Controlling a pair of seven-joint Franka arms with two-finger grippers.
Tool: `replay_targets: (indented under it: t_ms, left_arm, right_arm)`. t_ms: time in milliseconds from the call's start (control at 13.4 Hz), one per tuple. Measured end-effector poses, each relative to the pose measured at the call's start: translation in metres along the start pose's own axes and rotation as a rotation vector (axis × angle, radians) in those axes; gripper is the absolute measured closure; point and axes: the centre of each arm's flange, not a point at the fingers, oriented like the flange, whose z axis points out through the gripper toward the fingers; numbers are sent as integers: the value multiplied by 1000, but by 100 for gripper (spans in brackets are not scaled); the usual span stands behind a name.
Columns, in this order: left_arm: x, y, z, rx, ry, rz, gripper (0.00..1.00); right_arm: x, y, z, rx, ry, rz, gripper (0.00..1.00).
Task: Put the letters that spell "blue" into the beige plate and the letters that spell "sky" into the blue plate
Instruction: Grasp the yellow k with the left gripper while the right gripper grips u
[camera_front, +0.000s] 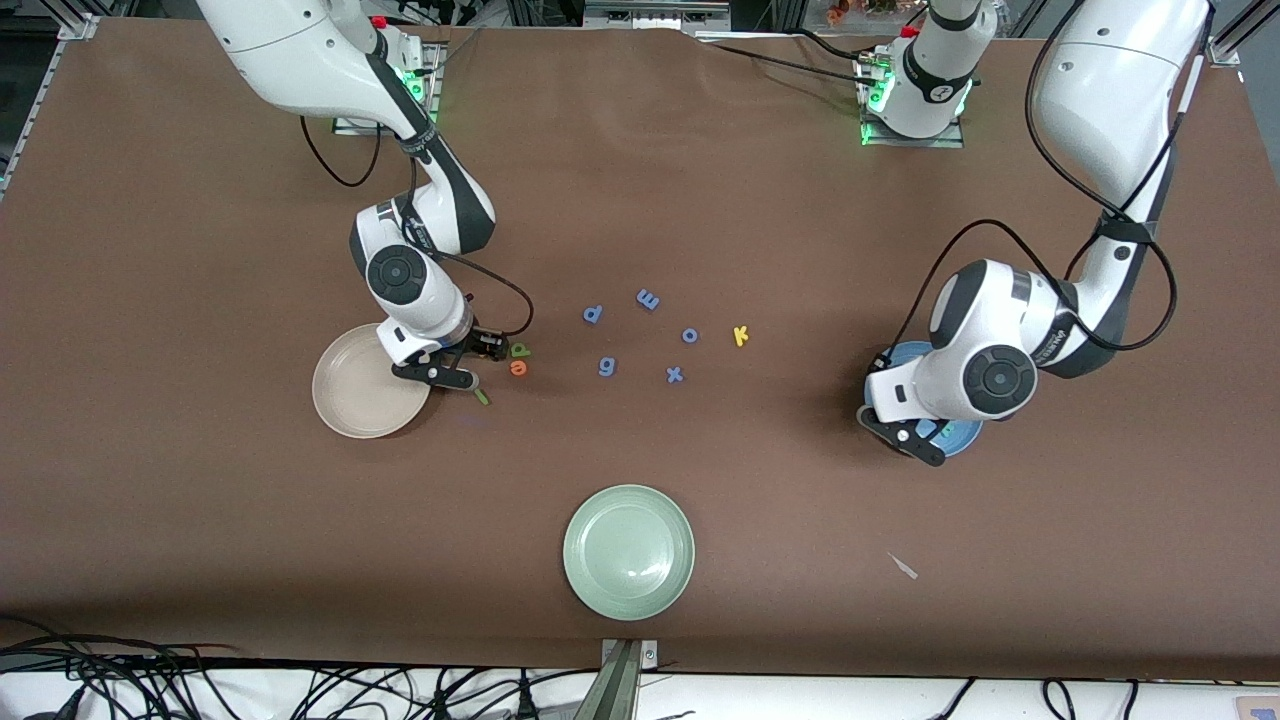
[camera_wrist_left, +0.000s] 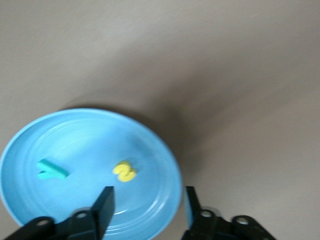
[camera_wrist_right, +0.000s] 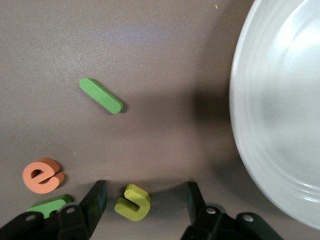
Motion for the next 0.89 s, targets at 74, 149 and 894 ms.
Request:
replay_targets:
  t_ms: [74, 149, 894]
  left_arm:
    - [3, 15, -6, -2, 0, -23, 19]
    - [6, 32, -11, -6, 1, -66, 8]
    - [18, 185, 54, -87, 118, -548, 0]
  right_arm:
    - [0, 0, 0, 0, 0, 5, 28]
    - [0, 0, -1, 1, 2, 10, 35]
    - [-1, -2, -6, 6, 7, 26, 74]
